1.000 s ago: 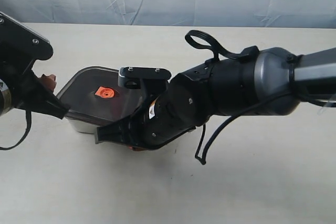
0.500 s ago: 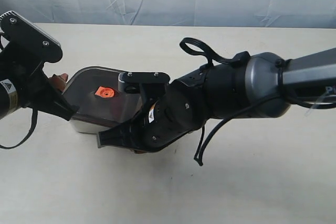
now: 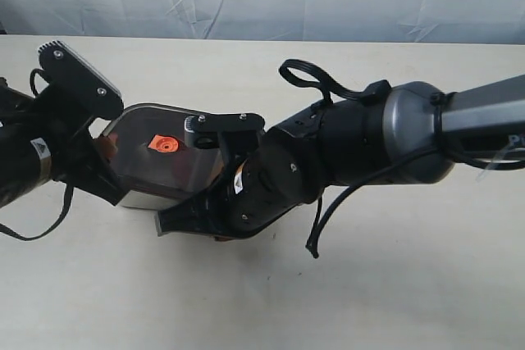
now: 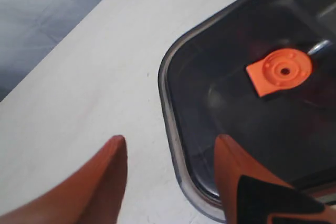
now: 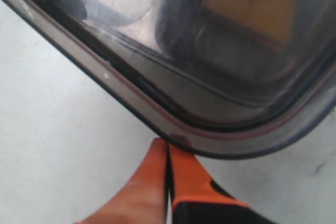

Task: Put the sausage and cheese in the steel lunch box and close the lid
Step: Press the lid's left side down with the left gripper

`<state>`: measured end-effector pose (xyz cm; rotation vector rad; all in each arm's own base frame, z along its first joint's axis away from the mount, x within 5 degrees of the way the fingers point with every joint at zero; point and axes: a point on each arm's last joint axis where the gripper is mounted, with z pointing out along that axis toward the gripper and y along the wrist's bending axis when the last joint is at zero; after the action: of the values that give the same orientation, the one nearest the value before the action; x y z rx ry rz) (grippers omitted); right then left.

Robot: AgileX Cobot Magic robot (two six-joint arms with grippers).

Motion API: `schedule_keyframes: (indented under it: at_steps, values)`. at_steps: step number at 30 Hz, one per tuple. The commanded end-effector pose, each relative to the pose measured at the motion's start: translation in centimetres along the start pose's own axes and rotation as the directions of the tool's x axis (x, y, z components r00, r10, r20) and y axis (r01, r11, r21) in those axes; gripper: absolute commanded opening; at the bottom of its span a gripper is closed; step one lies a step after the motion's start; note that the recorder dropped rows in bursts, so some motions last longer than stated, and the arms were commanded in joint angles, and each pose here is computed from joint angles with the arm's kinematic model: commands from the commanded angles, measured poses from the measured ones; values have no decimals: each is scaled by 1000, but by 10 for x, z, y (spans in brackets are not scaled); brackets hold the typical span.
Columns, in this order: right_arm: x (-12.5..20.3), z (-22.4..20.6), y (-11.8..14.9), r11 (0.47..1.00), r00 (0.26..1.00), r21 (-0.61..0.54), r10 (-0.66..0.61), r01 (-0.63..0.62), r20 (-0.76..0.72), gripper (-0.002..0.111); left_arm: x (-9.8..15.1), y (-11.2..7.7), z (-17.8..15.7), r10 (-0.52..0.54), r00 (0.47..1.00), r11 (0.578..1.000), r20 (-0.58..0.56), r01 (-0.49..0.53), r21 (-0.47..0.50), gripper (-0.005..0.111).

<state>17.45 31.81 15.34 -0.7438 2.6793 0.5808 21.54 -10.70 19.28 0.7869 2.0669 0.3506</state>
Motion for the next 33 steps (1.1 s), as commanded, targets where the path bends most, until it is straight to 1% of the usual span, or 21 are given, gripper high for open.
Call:
schedule_keyframes:
  at_steps: [1,6,9,13,19,21,23,26,30,33]
  values:
    - [-2,-1,-1,1000,1000,4,-14,14,5,-1,2,-2,19,12,998,998,-65,-16,-57,49]
    - [-2,-1,-2,999,999,12,-35,35,5,-1,0,-13,31,23,996,1000,-84,-21,22,49]
    - [-2,-1,-2,999,999,12,-37,37,6,-1,1,-17,33,30,996,998,-90,-25,49,49]
    - [-2,-1,-2,998,998,19,-55,54,8,-1,1,-17,33,26,995,998,-95,-22,51,49]
    - [-2,-2,-2,999,999,21,-47,47,9,-1,5,-18,32,-38,990,997,-133,46,56,49]
    - [-2,-2,-2,999,999,21,-48,48,10,-1,5,-21,32,-5,990,996,-139,17,89,49]
    - [-4,-6,-2,998,998,21,-61,61,23,-1,6,-22,32,6,988,995,-151,9,101,49]
    - [-8,-16,-2,997,996,43,-60,58,62,-1,8,-22,32,13,986,994,-167,5,105,49]
    - [-8,-17,-6,994,995,84,-76,71,58,-1,8,-22,32,8,985,994,-171,11,106,49]
    - [-10,-17,-5,994,994,79,-82,76,79,-1,8,-22,31,11,985,994,-174,8,107,49]
